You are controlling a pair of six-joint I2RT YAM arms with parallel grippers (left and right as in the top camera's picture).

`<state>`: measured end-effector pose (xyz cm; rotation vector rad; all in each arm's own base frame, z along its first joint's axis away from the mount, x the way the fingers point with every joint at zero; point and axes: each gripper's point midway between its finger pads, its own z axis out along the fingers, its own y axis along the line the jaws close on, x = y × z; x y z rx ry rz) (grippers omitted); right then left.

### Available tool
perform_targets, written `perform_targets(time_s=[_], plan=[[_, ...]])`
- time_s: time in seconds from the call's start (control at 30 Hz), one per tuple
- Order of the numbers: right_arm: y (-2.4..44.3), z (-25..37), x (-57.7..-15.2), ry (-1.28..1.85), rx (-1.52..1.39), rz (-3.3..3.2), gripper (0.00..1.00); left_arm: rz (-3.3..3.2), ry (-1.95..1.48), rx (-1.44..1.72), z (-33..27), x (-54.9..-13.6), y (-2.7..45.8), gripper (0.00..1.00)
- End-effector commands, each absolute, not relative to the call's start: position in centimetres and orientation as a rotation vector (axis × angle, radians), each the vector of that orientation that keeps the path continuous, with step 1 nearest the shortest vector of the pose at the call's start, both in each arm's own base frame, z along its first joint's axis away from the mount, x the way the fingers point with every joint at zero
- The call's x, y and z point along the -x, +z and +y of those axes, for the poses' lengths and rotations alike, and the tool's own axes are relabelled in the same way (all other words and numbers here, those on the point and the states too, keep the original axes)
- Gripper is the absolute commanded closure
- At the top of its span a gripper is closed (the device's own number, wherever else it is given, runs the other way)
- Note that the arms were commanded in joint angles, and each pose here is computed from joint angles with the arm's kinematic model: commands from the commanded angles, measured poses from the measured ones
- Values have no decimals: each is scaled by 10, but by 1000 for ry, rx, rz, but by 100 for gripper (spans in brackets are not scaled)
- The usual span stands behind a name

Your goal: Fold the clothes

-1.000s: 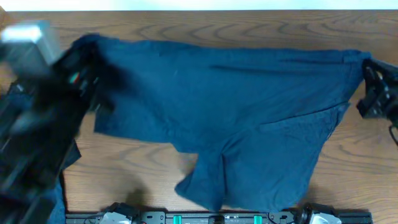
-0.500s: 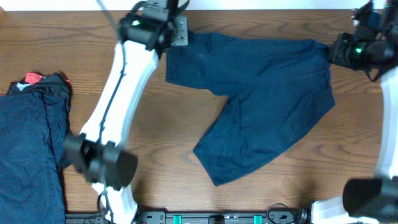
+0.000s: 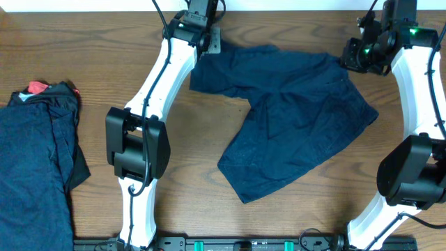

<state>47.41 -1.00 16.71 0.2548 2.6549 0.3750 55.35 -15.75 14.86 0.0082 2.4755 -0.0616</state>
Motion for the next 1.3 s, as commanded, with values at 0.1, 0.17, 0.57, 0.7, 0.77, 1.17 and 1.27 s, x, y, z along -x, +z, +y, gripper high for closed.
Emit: perform_targets(time_s=[0.1,0.17,0.57,0.7,0.77,1.17,1.27], plan=[[180,-20,-500,305,-242,2543,47,2341,-69,54,-139,-579,181,31],[180,-24,-500,302,-252,2540,9,2336,-61,69,-131,-581,182,22],[184,-97,-472,206,-442,2590,1,2756,-330,-25,-147,-487,150,37],[178,-118,-454,192,-525,2632,1,3015,-370,-86,-165,-421,122,52],[176,-122,-449,186,-517,2647,1,3098,-347,-150,-178,-395,106,51],[175,-108,-443,271,-471,2683,1,3213,-365,-616,-288,-278,36,34],[176,-99,-443,341,-439,2679,1,3185,-291,-669,-297,-270,34,29]])
